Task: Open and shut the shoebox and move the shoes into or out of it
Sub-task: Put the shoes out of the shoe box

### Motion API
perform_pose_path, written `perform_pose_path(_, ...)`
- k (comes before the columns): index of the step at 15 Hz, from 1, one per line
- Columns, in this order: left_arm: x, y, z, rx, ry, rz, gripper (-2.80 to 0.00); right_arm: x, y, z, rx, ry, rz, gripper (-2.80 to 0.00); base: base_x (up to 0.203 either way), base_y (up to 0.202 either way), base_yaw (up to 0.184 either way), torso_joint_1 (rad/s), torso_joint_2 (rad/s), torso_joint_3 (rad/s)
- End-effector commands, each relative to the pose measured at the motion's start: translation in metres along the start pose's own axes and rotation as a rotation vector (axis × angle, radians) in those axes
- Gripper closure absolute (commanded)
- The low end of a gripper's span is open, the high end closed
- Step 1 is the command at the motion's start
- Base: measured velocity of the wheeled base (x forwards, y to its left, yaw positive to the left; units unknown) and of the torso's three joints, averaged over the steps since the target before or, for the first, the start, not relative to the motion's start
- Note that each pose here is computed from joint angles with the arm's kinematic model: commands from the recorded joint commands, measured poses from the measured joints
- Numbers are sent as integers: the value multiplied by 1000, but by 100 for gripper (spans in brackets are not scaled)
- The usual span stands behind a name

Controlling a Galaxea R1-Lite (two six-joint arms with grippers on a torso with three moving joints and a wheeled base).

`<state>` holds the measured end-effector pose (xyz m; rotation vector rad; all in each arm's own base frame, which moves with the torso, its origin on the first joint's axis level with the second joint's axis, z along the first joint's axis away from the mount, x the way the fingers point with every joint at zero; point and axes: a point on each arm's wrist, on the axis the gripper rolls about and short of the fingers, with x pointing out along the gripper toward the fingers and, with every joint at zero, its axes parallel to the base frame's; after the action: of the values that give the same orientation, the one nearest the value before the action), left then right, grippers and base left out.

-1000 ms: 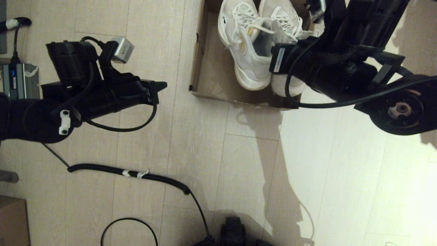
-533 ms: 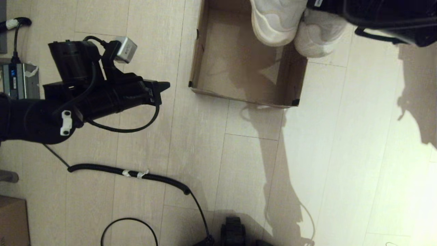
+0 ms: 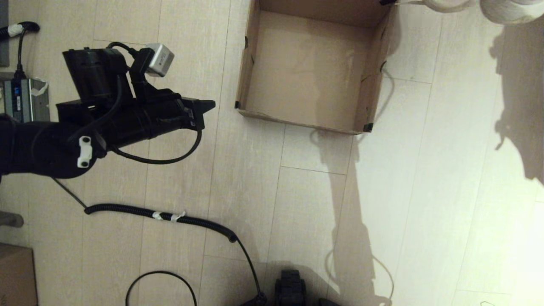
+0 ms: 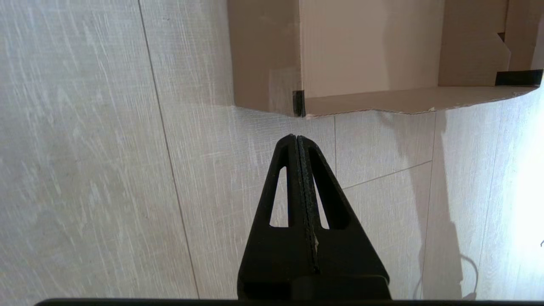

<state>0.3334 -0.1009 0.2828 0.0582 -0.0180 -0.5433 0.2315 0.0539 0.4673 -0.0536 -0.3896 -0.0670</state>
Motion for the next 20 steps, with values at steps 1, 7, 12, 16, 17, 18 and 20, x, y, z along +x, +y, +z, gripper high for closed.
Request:
perform_pose_path(1, 1, -3, 1, 2, -6, -8, 0, 1, -30, -10, -84, 31, -66, 0, 0, 0, 0, 0, 0, 0)
perform_pose_path(7, 4, -2, -3, -2, 7, -12, 0, 2, -82, -65, -233, 134, -70, 0, 0, 0, 0, 0, 0, 0)
perform_pose_path(12, 12, 2, -10, -4, 21, -9, 0, 8, -88, -91, -292, 141, -49, 0, 0, 0, 0, 0, 0, 0)
perform_pose_path(16, 18, 4, -12, -5, 23, -8, 0, 11, -111, -69, -341, 70, -135, 0, 0, 0, 0, 0, 0, 0)
perform_pose_path(17, 19, 4, -11, -3, 17, -9, 0, 11, -119, -61, -355, 50, -167, 0, 0, 0, 0, 0, 0, 0)
perform_pose_path(18, 20, 5, -11, -3, 15, -10, 0, 12, -127, -56, -368, 38, -196, 0, 0, 0, 0, 0, 0, 0)
perform_pose_path(20, 22, 5, -12, -2, 17, -17, 0, 10, -139, -58, -383, 58, -216, 0, 0, 0, 0, 0, 0, 0)
